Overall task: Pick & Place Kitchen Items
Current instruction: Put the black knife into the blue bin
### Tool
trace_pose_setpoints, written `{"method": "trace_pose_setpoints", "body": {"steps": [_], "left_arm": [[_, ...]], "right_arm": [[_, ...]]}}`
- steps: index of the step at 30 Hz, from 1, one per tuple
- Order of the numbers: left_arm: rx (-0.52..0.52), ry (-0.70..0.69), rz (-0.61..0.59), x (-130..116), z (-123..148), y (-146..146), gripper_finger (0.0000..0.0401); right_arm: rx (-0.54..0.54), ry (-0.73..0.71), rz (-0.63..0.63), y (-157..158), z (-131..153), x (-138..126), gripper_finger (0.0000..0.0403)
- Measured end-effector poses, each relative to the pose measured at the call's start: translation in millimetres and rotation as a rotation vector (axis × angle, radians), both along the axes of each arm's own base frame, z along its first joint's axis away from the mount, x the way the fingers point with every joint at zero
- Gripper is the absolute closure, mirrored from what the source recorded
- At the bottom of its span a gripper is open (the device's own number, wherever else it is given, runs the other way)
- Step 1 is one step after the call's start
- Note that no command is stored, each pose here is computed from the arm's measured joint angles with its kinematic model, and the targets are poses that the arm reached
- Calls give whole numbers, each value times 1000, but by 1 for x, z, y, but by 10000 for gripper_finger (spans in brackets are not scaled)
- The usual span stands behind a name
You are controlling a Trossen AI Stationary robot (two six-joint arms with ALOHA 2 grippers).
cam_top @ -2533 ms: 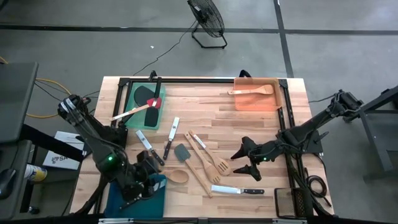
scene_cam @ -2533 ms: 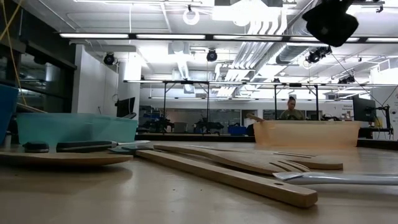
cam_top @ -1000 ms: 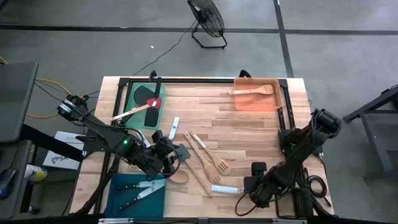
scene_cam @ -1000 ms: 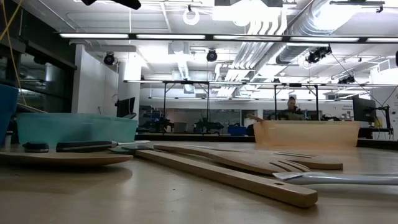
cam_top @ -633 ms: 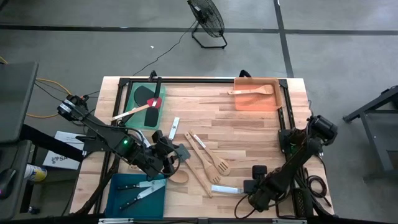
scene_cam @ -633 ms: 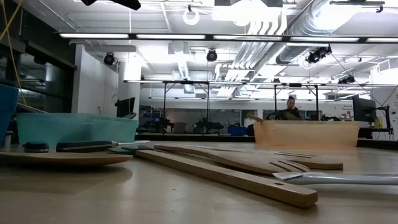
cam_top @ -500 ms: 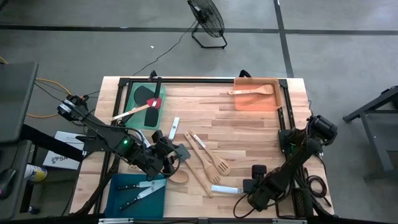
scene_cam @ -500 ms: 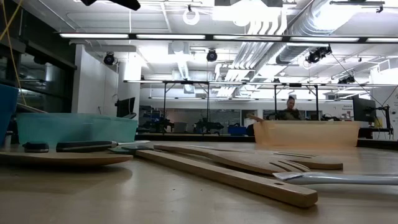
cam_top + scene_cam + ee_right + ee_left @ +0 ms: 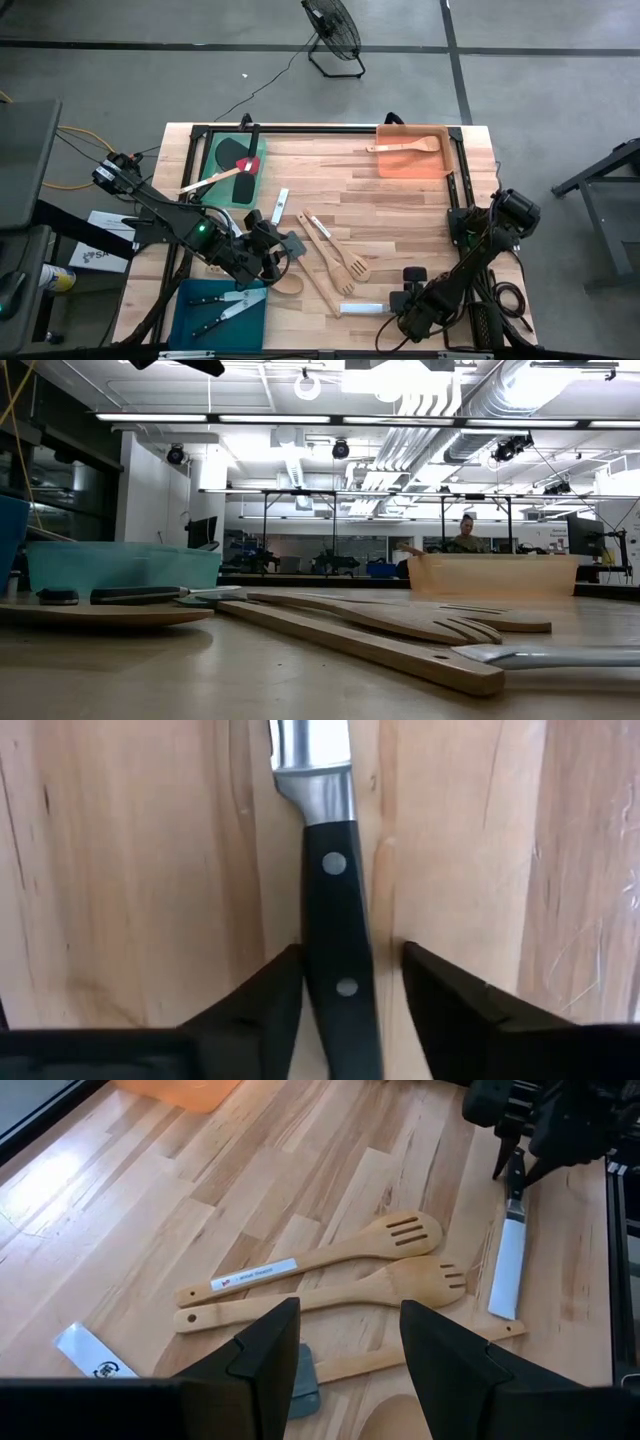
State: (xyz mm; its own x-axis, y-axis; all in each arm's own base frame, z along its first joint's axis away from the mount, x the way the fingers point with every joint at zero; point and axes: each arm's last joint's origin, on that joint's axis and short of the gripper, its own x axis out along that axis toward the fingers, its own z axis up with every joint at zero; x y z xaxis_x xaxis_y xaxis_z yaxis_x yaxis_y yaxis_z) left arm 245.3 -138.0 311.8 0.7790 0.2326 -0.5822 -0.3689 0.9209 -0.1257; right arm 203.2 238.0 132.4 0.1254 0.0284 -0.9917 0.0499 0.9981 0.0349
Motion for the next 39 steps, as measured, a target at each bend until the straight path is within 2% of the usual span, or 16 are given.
{"method": "trace_pose_setpoints", "body": {"steps": [6,15,21,25,31,39], "left_arm": [[0,-1,0,0,0,0,231],[-1,-1,1,0,0,0,231],[-1,-1,1,0,0,0,231],[-1,-1,1,0,0,0,231],[0,-1,1,1,-1,-1,231],[63,12,40,10,-13,-5,231]], "right_arm": [[0,25,18,-1,0,-1,325],[22,31,36,-3,6,-3,325],[-3,21,16,-14,31,-14,325],[-67,26,-16,-22,46,-27,325],[-124,-122,-69,-31,71,-40,325],[-215,-484,-105,-42,103,-48,325]]}}
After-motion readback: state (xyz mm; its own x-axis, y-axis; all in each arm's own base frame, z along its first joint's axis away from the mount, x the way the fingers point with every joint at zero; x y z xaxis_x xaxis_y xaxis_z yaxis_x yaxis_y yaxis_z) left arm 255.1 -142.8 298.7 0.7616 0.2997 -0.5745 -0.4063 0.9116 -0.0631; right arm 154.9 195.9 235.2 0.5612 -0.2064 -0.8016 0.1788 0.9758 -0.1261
